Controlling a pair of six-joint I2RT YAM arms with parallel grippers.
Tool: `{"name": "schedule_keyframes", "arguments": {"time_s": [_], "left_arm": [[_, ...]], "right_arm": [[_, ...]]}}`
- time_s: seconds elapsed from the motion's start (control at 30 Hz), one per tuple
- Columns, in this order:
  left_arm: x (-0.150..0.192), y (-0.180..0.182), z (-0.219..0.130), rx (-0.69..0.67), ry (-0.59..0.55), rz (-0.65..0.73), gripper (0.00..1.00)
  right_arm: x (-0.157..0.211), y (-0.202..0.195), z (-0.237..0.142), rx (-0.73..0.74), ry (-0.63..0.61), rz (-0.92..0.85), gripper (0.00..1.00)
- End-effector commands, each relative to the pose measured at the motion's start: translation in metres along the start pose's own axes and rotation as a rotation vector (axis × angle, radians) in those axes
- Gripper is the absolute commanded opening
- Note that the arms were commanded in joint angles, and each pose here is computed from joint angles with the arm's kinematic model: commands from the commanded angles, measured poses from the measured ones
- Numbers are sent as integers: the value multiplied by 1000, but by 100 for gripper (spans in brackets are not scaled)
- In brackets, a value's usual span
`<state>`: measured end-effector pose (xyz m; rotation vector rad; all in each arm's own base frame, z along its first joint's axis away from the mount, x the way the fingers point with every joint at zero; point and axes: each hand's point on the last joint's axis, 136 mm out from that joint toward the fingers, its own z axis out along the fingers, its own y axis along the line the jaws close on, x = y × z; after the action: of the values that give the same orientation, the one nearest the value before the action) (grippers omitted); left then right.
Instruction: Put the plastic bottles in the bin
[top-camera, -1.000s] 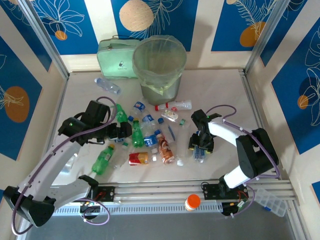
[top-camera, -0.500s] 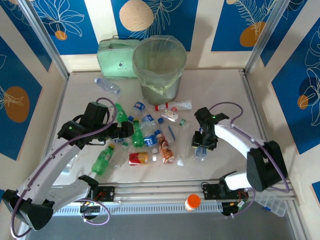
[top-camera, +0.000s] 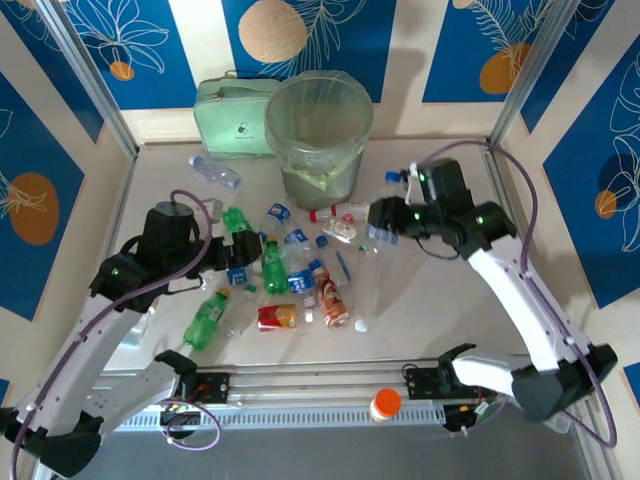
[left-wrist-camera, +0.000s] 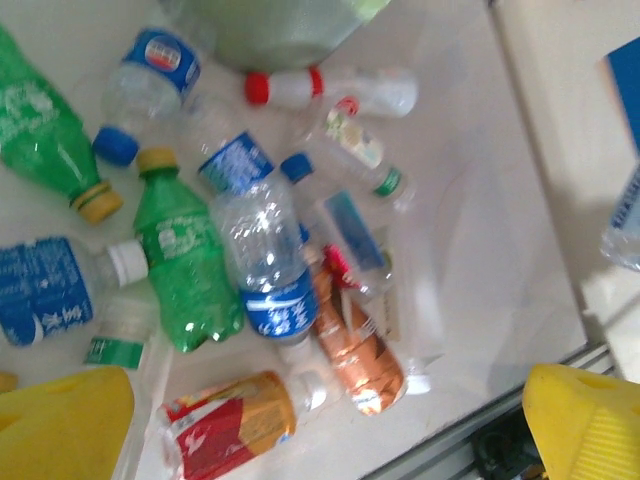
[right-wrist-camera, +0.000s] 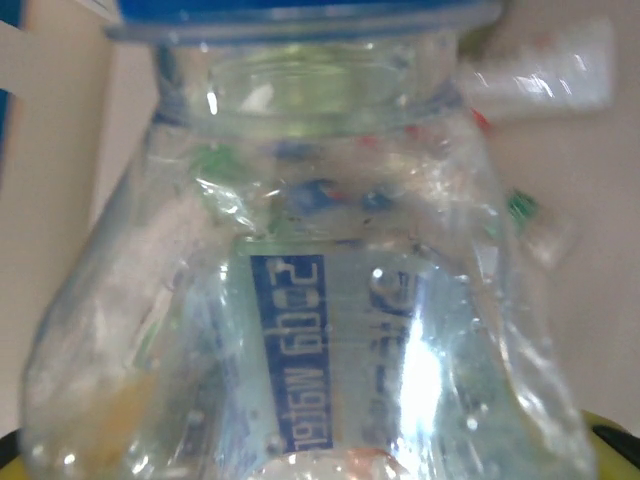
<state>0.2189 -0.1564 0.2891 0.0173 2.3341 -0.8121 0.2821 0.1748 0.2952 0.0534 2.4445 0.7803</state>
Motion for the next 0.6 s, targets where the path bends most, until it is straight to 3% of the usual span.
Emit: {"name": "schedule_keyframes", "arguments": {"time_s": [0.0, 0.3, 0.43, 0.57], "left_arm": [[-27, -12, -16, 23, -116, 7, 100], [-49, -18, -34, -14, -174, 45, 99], [-48, -17, -36, -18, -179, 61, 99], [-46, -13, -35, -41, -170, 72, 99]], "right_arm": [[-49, 39, 8, -106, -65, -60, 44], [-185, 103, 53, -212, -192, -59, 44], [-232, 98, 91, -262, -212, 28, 44], [-243, 76, 133, -257, -200, 90, 43]]}}
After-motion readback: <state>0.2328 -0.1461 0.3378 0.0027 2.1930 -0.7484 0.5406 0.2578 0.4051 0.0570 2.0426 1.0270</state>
